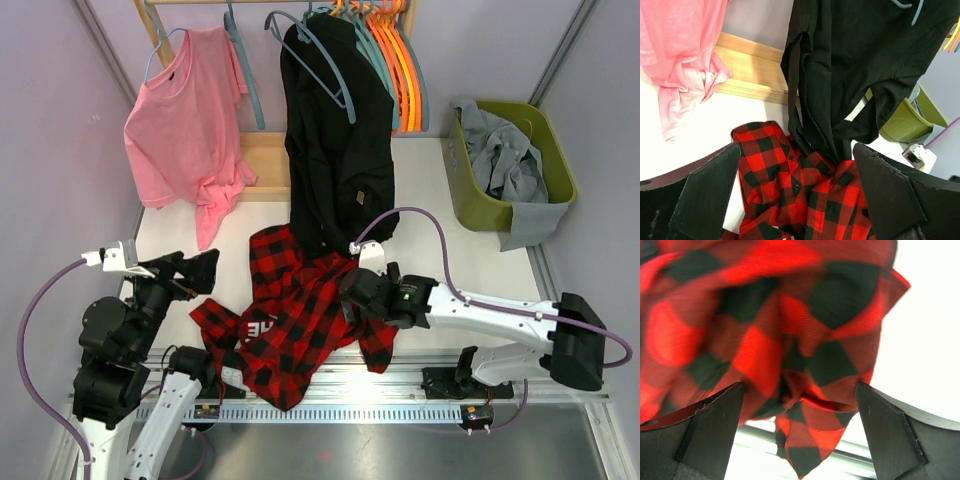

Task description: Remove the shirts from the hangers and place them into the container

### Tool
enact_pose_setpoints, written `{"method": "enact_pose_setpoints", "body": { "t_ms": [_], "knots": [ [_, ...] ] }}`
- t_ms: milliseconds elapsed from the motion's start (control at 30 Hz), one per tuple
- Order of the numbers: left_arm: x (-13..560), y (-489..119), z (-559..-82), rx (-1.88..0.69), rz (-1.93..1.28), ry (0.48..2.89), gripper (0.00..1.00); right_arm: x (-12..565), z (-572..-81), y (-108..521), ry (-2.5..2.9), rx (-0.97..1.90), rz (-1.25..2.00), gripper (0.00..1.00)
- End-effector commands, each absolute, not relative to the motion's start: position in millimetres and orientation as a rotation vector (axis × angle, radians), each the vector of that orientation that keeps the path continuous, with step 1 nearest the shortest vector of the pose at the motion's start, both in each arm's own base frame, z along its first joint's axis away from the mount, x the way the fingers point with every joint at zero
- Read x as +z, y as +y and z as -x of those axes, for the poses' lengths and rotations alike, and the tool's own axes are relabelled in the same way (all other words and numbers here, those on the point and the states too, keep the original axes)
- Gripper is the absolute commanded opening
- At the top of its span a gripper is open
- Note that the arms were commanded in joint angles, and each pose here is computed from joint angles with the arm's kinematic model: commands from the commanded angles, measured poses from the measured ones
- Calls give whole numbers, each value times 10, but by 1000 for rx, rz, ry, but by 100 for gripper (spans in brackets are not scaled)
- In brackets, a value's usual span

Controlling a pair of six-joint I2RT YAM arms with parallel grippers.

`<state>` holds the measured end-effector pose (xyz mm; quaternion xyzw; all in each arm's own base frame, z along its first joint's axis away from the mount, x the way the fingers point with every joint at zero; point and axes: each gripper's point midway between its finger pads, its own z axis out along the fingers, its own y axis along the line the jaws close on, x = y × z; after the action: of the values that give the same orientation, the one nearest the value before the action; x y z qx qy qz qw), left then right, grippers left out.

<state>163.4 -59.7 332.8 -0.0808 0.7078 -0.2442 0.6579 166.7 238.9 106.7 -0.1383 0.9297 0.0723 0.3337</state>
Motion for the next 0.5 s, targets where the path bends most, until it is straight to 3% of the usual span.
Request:
{"method": "enact_pose_setpoints", "body": {
  "t_ms": [0, 300, 467],
  "knots": [
    [3380, -659, -1675, -576, 155, 1594, 99, 1101, -1886, 2298, 2352, 66, 129, 99],
    [3331, -633, -1664, -556, 156, 1606, 99, 654, -2086, 2745, 2371, 26, 130, 99],
    [3333, -607, -1632, -543, 155, 1605, 99, 636, -2154, 2836, 2348, 43, 122, 79]
  ]
}}
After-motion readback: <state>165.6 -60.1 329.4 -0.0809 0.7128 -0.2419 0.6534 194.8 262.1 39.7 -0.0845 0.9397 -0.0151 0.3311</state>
